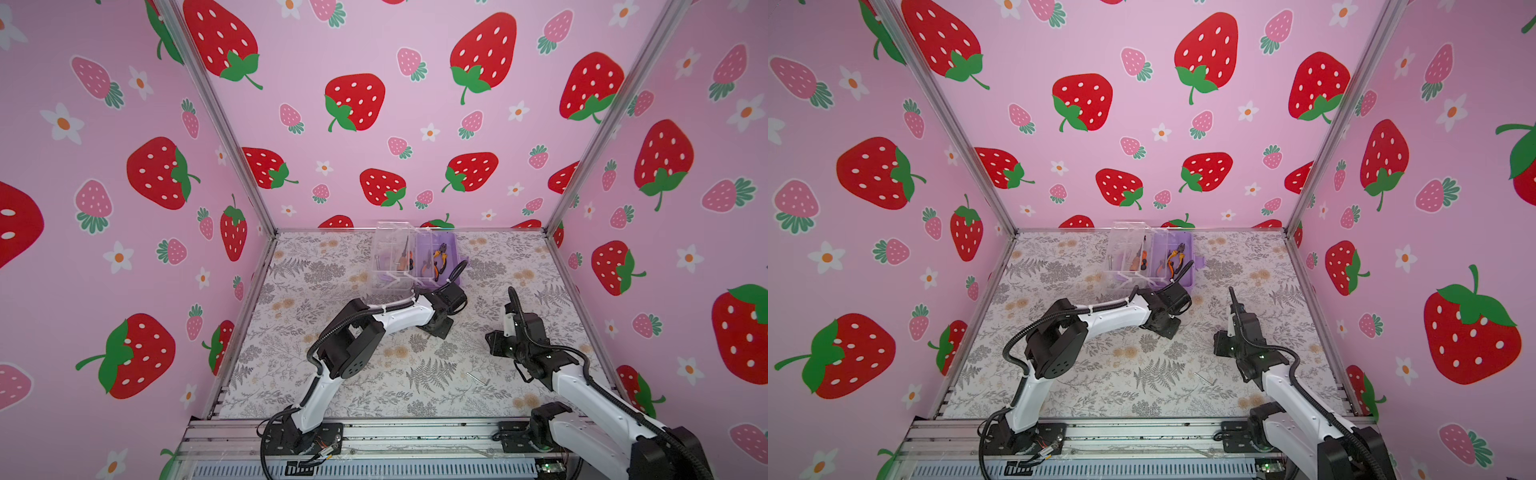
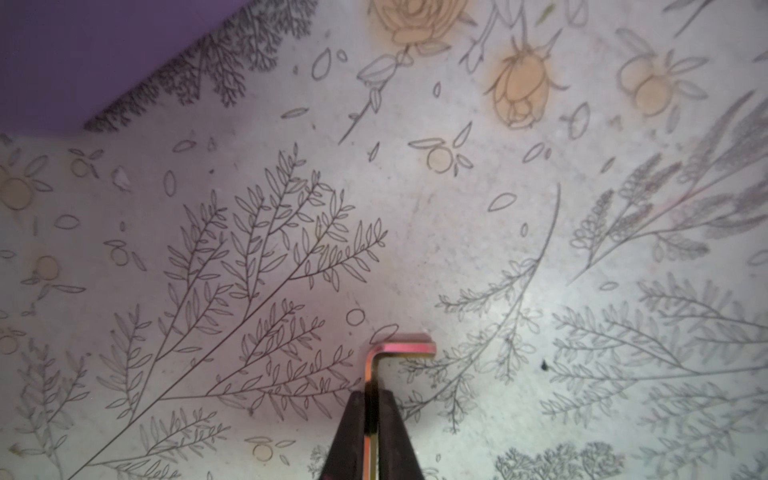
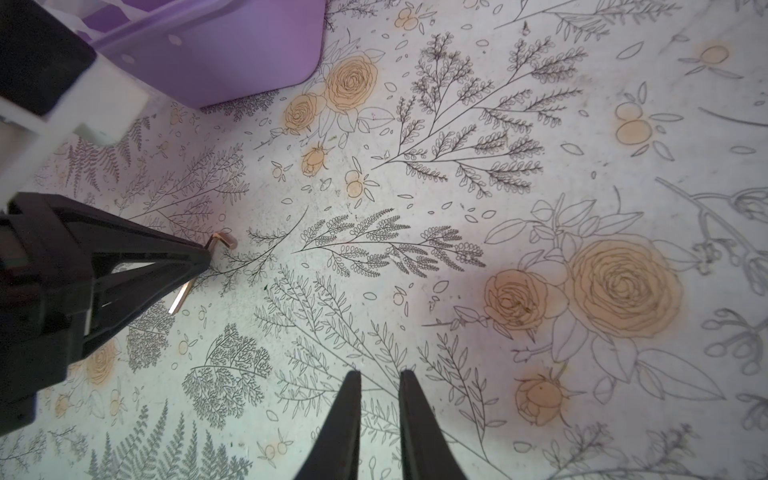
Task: Pack the tool kit
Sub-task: 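Carry the hex key over the clear tray in the box with the left gripper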
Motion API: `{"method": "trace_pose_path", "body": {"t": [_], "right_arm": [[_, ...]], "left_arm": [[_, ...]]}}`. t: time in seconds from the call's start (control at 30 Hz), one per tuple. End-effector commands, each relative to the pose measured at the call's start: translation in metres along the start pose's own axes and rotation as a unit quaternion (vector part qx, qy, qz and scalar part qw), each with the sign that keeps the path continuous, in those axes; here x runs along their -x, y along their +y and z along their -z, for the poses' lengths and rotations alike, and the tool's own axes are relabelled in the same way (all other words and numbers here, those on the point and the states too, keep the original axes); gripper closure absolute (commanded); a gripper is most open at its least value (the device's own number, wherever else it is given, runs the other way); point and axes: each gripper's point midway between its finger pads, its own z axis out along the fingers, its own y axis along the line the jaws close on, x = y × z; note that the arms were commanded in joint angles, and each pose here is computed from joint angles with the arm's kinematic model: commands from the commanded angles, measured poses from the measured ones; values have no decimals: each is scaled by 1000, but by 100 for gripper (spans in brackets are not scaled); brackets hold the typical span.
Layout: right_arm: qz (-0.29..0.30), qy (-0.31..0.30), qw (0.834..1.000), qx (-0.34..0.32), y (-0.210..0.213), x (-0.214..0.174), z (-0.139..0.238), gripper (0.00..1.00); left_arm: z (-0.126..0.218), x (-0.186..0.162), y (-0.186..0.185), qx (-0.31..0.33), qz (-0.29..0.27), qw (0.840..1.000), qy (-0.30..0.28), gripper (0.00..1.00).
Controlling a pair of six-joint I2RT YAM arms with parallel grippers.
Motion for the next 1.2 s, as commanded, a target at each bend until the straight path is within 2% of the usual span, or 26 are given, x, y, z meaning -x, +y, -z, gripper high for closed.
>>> {"method": "trace_pose_path", "body": {"t": [0.0, 0.07, 0.23, 0.43, 0.83, 1.0, 1.17], "right_arm": [[-3, 0, 1000, -3, -3, -3, -1, 79], [-3, 0, 1000, -3, -4, -3, 0, 79], [-4, 0, 1000, -3, -4, -3, 0, 79], [-5, -1, 1000, -3, -4, -3, 0, 79], [-6, 1, 1000, -2, -5, -4, -1, 79], [-7, 1, 1000, -3, -6, -5, -2, 79], [-7, 2, 1000, -1, -5, -5, -3, 79]], "left_arm": [[-6, -6, -3, -8, 3, 1000, 17, 93], [-7, -7, -4, -12, 6, 1000, 17, 100], [-3, -5, -7, -21, 11, 1000, 15, 100], [21, 7, -3, -25, 25, 999, -5, 100], [91, 35, 60, -22, 111, 991, -66, 100], [122, 45, 84, -39, 147, 983, -101, 100], [151, 59, 119, -32, 174, 975, -138, 100]]}}
